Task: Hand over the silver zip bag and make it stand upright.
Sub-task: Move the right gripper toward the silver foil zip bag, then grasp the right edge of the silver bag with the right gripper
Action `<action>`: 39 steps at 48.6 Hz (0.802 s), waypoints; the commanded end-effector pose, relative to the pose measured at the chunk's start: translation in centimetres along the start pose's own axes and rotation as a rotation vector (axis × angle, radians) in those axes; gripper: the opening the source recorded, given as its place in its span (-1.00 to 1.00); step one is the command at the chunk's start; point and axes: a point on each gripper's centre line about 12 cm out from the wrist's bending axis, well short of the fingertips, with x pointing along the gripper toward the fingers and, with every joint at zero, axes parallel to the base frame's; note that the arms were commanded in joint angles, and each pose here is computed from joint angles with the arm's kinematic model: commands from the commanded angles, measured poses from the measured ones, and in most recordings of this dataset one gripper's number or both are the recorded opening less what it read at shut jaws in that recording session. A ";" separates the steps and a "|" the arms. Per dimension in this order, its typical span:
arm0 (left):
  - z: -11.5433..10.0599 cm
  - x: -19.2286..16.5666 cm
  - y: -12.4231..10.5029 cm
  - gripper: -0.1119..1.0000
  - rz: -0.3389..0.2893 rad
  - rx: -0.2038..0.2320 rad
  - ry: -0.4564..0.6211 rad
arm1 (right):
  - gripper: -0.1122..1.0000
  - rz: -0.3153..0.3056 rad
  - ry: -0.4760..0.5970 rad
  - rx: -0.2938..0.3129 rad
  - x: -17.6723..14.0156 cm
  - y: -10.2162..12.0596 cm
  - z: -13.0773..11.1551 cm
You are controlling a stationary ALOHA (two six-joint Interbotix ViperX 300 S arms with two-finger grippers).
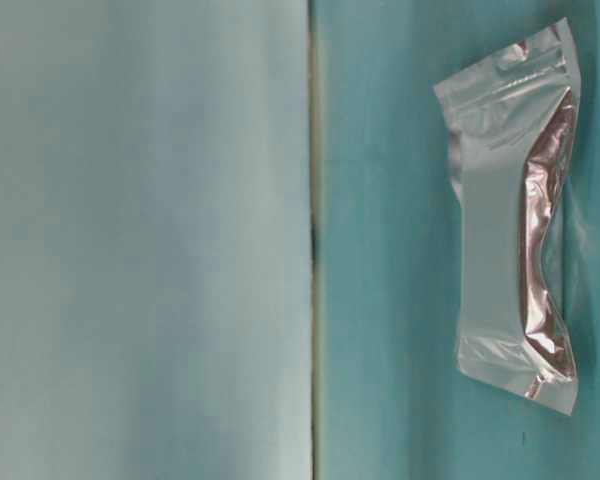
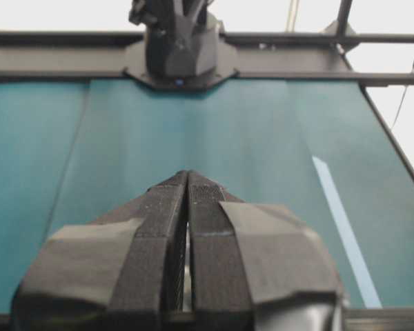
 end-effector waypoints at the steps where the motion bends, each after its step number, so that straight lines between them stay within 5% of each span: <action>1: 1.0 0.2 0.0 -0.82 -0.002 0.000 -0.014 | -0.80 -0.038 -0.010 0.091 1.0 -0.5 0.2; 16: 0.5 0.3 0.0 -0.82 0.002 0.005 0.020 | -0.71 -0.170 0.030 0.135 3.7 -3.1 -1.1; 32: 0.3 0.2 0.1 -0.81 0.006 0.003 0.024 | 0.78 -0.226 -0.027 0.287 5.1 -4.6 -1.5; 39: 0.2 0.2 0.2 -0.82 0.011 0.002 0.028 | 0.82 -0.228 -0.056 0.325 5.6 -4.9 -2.0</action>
